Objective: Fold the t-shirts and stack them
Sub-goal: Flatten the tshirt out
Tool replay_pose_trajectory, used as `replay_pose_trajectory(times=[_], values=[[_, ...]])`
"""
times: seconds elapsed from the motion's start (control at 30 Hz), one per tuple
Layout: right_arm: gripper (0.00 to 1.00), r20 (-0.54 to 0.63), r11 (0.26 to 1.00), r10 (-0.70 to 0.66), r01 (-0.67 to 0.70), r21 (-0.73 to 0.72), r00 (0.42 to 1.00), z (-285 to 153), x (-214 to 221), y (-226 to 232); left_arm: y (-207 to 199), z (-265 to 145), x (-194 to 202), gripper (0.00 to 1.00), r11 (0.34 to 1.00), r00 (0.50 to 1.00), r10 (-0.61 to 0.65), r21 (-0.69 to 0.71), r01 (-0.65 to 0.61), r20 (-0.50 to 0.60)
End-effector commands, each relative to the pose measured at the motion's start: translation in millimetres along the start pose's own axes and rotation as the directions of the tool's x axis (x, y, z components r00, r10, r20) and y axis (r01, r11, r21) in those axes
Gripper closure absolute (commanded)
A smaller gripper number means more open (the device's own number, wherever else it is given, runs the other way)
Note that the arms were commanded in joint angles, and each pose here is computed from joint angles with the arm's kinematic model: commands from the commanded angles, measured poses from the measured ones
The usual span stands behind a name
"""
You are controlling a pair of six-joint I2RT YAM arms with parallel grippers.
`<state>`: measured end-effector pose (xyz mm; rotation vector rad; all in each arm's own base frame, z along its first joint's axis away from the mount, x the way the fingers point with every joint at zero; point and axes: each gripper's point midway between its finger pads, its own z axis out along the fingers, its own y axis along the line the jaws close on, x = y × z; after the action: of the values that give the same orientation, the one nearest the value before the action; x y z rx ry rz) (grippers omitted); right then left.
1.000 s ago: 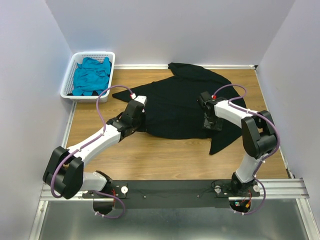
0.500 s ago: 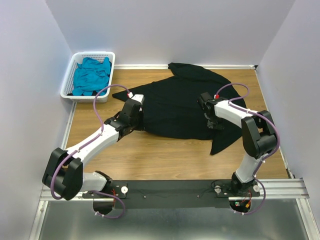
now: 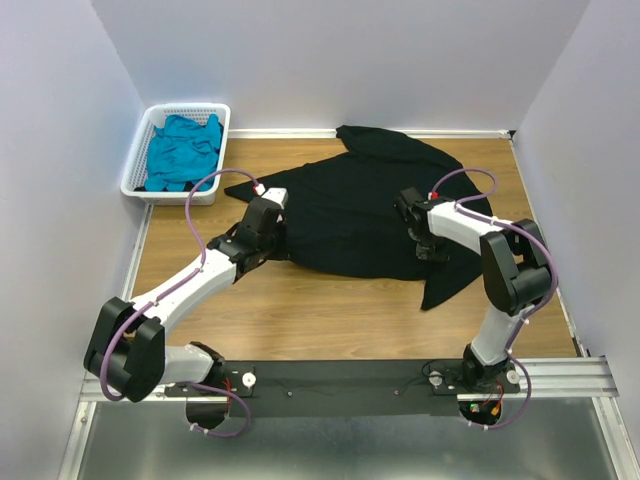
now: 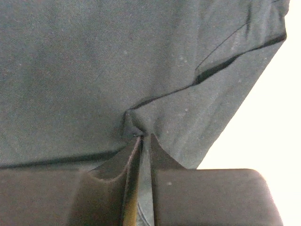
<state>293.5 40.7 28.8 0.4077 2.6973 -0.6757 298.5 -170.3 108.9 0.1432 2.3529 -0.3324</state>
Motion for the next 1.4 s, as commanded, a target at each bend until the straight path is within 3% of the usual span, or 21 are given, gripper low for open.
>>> replay_pose_trajectory(times=[0.0, 0.33, 0.57, 0.8, 0.97, 1.1, 1.37], values=[[0.78, -0.005, 1.0, 0.013, -0.013, 0.002, 1.0, 8, -1, 9, -2, -3, -4, 1.0, 1.0, 1.0, 0.003, 0.027, -0.004, 0.023], [0.74, -0.006, 0.999, 0.015, -0.015, -0.031, 1.0, 9, -8, 22, 2, -1, -4, 1.0, 1.0, 1.0, -0.007, 0.03, 0.007, 0.019], [0.99, 0.043, 0.999, 0.038, -0.037, -0.034, 0.998, -3, -17, 10, 3, 0, -4, 1.0, 0.999, 1.0, -0.013, 0.031, 0.013, 0.017], [0.99, 0.121, 0.971, 0.237, -0.233, -0.047, 0.964, -29, -24, -44, 5, 1, -4, 1.0, 1.0, 1.0, -0.015, 0.028, 0.014, 0.013], [0.99, 0.025, 0.908, 0.418, -0.417, -0.039, 0.908, -13, 9, -88, 5, 1, -3, 1.0, 0.999, 1.0, -0.016, 0.031, 0.015, 0.01], [0.98, -0.068, 0.866, 0.497, -0.5, -0.035, 0.865, -7, 40, -95, 7, 1, -4, 1.0, 1.0, 1.0, -0.018, 0.019, 0.018, 0.016], [0.88, -0.061, 0.658, 0.752, -0.739, 0.143, 0.657, -23, 89, -143, 18, 0, -7, 1.0, 0.999, 0.999, -0.035, -0.026, 0.035, 0.024]])
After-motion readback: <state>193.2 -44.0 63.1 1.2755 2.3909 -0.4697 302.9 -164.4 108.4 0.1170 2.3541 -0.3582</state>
